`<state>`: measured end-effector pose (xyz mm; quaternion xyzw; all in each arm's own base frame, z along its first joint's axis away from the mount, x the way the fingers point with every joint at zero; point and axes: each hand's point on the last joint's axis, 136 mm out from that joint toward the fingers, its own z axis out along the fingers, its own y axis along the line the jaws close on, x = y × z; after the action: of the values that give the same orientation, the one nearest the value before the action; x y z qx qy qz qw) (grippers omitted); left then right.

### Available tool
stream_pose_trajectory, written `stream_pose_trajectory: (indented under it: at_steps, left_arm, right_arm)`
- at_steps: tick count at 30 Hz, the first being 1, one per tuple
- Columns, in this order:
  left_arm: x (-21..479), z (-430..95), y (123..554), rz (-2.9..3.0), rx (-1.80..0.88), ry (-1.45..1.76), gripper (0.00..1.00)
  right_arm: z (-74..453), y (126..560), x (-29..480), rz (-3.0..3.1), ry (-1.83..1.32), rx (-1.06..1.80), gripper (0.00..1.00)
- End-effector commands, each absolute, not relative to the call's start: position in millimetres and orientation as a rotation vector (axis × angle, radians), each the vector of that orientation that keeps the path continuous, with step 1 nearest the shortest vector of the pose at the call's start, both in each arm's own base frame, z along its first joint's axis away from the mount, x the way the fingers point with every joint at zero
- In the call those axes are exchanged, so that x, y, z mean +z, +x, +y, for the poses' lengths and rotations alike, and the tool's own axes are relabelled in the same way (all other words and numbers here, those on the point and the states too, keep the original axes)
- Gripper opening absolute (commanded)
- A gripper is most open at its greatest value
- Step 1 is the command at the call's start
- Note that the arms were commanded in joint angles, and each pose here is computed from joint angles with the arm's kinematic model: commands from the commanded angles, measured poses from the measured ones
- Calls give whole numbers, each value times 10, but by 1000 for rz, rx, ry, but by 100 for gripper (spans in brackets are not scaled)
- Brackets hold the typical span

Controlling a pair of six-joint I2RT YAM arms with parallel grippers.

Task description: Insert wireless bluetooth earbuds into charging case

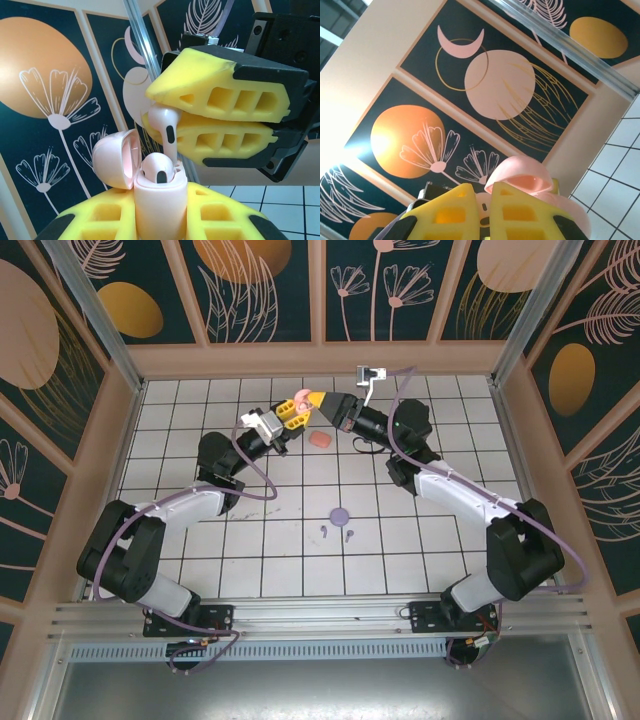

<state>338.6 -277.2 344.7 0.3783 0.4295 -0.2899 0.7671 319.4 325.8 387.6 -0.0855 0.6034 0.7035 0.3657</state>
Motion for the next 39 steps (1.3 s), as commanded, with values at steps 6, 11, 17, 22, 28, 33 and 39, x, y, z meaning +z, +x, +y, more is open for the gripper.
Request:
stream_pose_trajectory:
  at_steps: [6, 11, 17, 22, 28, 33, 39]
  left_arm:
    - [3816, -2768, 3230, 789, -599, 830, 0]
    - [3848, -2758, 3204, 785, -604, 826, 0]
    - [3898, -2749, 3164, 773, -609, 824, 0]
    - [3904, -2756, 3160, 774, -613, 824, 0]
    - [3895, -2764, 3162, 781, -618, 823, 0]
    - [3888, -2770, 3160, 786, -621, 821, 0]
    - [3873, -2762, 3174, 802, -628, 808, 0]
  right_arm:
    - [3322, 3085, 3753, 1576, -279, 1832, 1]
    - [3222, 3249, 3562, 1659, -153, 1756, 2]
    - [3155, 3371, 3412, 1736, -70, 1674, 7]
    - [3165, 3386, 3408, 1746, -67, 1672, 16]
    - [3144, 3405, 3449, 1746, -55, 1650, 27]
    - [3132, 3424, 3478, 1752, -50, 1634, 39]
    - [3115, 3458, 3489, 1763, -36, 1611, 47]
